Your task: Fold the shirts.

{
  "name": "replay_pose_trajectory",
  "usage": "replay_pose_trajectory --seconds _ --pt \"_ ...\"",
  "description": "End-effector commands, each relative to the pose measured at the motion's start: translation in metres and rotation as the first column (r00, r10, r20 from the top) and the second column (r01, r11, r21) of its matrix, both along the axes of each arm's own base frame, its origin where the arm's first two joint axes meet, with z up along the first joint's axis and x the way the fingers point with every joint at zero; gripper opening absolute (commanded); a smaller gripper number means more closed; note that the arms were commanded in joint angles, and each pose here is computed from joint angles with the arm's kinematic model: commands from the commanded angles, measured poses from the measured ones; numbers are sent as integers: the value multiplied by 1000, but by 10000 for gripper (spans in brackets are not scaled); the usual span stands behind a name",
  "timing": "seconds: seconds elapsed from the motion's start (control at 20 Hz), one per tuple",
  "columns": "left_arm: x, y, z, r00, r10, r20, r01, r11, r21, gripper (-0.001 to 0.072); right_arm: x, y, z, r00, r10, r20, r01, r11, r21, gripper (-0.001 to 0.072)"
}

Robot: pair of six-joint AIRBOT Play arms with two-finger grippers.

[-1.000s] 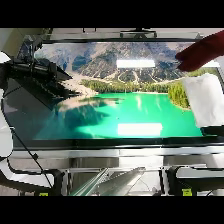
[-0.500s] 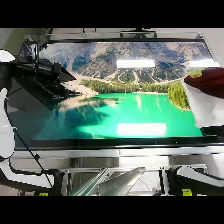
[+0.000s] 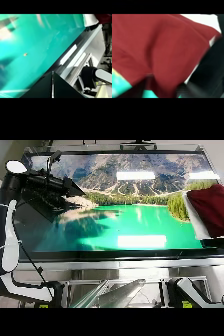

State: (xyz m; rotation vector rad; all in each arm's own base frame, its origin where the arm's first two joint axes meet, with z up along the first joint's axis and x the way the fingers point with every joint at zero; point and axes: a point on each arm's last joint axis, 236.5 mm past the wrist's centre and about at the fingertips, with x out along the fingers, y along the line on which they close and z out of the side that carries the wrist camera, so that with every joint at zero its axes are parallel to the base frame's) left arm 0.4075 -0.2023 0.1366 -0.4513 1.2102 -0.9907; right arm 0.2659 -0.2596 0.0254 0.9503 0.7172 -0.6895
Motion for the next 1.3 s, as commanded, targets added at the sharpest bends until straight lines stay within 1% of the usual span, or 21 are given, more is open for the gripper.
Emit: replay_pose_trajectory --seconds 0.0,0.2,0.35,0.4,0.45,0.5,0.55,0.6,0.75,0.85,0.9,0.95,1.0,1.1,1.25 --pt "-11 -7 -1 999 -43 -17 43 999 3 3 -11 5 -2 999 23 -33 -24 999 -23 716" --pt "-12 0 2 999 -45 -24 45 999 2 2 -13 31 41 990 139 -22 -140 987 -74 715" --pt "-7 5 23 998 -45 41 45 999 6 2 1 78 92 964 245 99 -233 966 -114 707" --pt "-5 5 33 997 -39 67 38 999 8 2 10 103 106 940 311 144 -295 948 -120 601" --pt "-8 5 44 995 -36 91 36 999 8 2 18 133 115 902 392 180 -378 919 -109 364" --pt "-16 2 51 993 -49 109 47 999 17 2 26 167 122 851 479 215 -470 878 -93 158" --pt "-29 -3 55 992 -63 112 61 998 19 2 32 197 126 801 551 236 -549 832 -80 70" --pt "-45 -8 56 991 -80 104 78 997 20 1 37 229 128 739 628 246 -630 772 -78 22" --pt "-108 -24 43 990 -127 59 126 992 15 2 31 317 122 535 809 245 -821 566 -76 21" --pt "-150 -32 20 993 -120 14 120 993 10 2 10 369 102 400 887 231 -904 423 -59 21" --pt "-168 -35 7 994 -109 -6 109 994 9 2 -5 390 86 348 912 217 -931 363 -36 22" --pt "-186 -37 -9 995 -93 -24 93 996 9 2 -20 404 69 320 924 209 -945 328 -5 21" --pt "-204 -39 -25 996 -79 -39 80 997 11 2 -33 414 51 310 929 201 -950 311 26 21" --pt "-230 -37 -51 995 -68 -74 69 997 20 3 -48 421 24 317 931 183 -948 309 73 21" --pt "-241 -31 -65 995 -39 -92 41 999 23 3 -47 421 17 330 926 183 -944 319 86 22"
